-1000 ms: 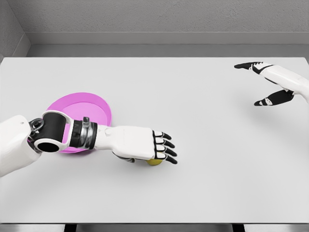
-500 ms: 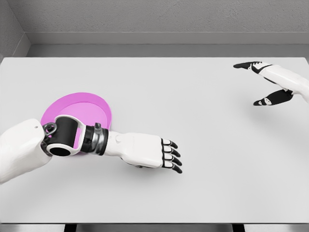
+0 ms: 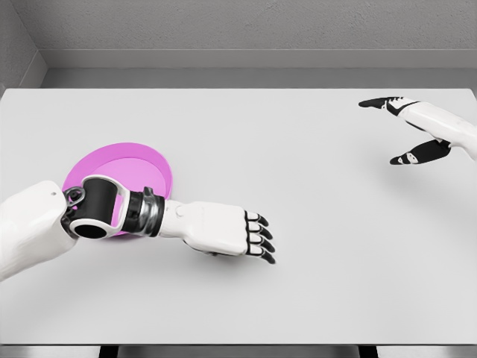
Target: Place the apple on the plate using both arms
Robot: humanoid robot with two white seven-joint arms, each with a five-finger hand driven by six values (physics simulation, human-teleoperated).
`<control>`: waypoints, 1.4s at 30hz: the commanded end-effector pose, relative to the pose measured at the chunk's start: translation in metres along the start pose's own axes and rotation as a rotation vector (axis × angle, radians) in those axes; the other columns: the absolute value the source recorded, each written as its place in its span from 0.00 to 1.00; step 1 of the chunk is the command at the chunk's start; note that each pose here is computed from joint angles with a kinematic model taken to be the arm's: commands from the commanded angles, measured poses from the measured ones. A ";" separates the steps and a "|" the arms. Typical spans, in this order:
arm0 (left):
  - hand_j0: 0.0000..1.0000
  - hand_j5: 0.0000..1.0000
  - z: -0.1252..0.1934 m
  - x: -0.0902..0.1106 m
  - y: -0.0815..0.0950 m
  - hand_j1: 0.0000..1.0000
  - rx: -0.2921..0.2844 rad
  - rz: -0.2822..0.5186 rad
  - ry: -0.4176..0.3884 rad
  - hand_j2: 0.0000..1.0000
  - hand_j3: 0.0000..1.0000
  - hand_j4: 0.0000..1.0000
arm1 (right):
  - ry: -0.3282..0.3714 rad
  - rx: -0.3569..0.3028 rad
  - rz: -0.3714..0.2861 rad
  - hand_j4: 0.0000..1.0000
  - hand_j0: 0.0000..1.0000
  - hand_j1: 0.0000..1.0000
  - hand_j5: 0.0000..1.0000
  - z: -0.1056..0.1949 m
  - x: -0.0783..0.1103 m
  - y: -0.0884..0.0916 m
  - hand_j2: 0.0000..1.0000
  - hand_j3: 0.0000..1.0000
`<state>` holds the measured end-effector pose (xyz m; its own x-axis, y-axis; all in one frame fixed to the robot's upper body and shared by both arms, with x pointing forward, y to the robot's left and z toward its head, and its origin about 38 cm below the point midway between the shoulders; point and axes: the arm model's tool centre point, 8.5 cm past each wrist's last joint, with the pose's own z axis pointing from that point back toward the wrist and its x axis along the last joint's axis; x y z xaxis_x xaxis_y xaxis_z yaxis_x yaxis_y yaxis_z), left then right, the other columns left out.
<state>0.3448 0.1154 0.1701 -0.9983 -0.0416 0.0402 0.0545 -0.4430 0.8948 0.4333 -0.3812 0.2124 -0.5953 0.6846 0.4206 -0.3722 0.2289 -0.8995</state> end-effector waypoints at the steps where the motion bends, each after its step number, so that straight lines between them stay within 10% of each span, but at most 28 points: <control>1: 0.92 0.92 0.001 -0.002 -0.001 0.92 -0.003 0.009 0.006 0.92 0.92 0.92 | -0.001 -0.005 -0.005 1.00 1.00 1.00 1.00 0.000 0.000 -0.001 1.00 1.00; 9: 0.92 0.92 0.007 -0.025 -0.013 0.92 -0.032 0.049 0.066 0.92 0.92 0.92 | -0.003 -0.003 -0.005 1.00 1.00 1.00 1.00 0.000 0.001 0.000 1.00 1.00; 42: 0.84 0.84 -0.010 -0.015 -0.012 0.84 -0.029 0.046 0.020 0.84 0.84 0.84 | -0.015 0.009 0.017 1.00 1.00 1.00 1.00 -0.001 0.007 0.002 1.00 1.00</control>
<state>0.3611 0.1148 0.1550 -0.9943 -0.0853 0.0642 0.0969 -0.4681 0.8783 0.4293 -0.3745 0.2128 -0.6134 0.6792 0.4031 -0.3690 0.2048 -0.9066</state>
